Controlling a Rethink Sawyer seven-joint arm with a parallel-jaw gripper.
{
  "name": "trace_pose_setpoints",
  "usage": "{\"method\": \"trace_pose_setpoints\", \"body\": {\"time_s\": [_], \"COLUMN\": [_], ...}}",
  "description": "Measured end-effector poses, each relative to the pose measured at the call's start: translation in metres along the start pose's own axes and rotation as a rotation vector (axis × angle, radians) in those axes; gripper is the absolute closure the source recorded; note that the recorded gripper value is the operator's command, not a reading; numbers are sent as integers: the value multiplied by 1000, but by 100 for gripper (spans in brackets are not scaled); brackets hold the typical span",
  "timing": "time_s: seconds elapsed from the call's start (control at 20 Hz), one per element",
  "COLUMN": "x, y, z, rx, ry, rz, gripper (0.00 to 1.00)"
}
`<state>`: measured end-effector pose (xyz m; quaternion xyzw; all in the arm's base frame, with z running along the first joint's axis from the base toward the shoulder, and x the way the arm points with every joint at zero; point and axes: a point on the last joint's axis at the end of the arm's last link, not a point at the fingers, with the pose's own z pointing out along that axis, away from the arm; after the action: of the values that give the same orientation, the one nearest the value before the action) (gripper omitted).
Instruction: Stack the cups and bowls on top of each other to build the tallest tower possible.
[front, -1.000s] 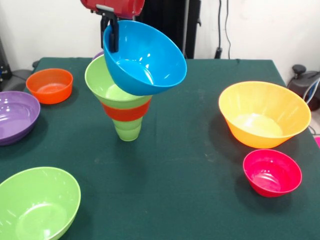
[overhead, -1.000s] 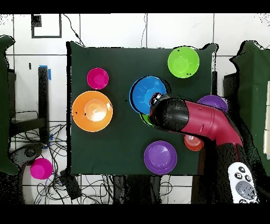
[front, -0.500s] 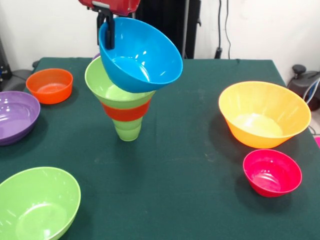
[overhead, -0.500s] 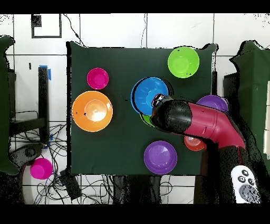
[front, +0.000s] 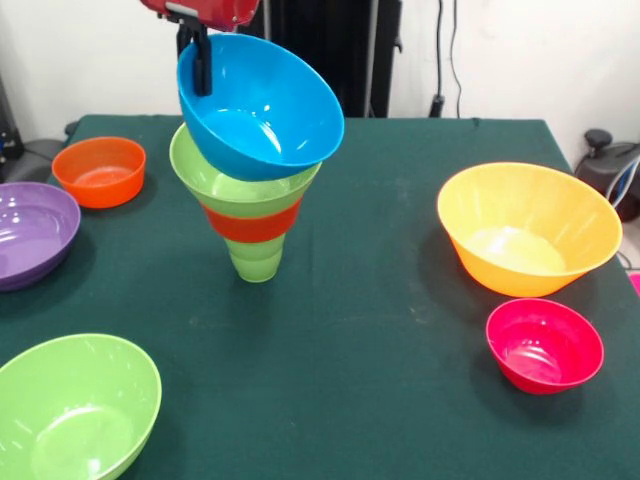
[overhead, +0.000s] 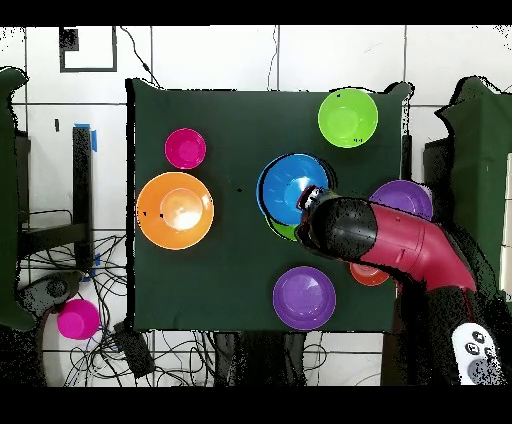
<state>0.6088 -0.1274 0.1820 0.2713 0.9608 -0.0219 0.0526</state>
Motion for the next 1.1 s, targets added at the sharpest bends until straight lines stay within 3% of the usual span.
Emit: {"method": "trace_pose_setpoints", "body": {"time_s": [1.1], "x": [23], "y": [-6], "z": [-1], "rx": [7], "ry": [34], "rz": [1], "gripper": [100]}}
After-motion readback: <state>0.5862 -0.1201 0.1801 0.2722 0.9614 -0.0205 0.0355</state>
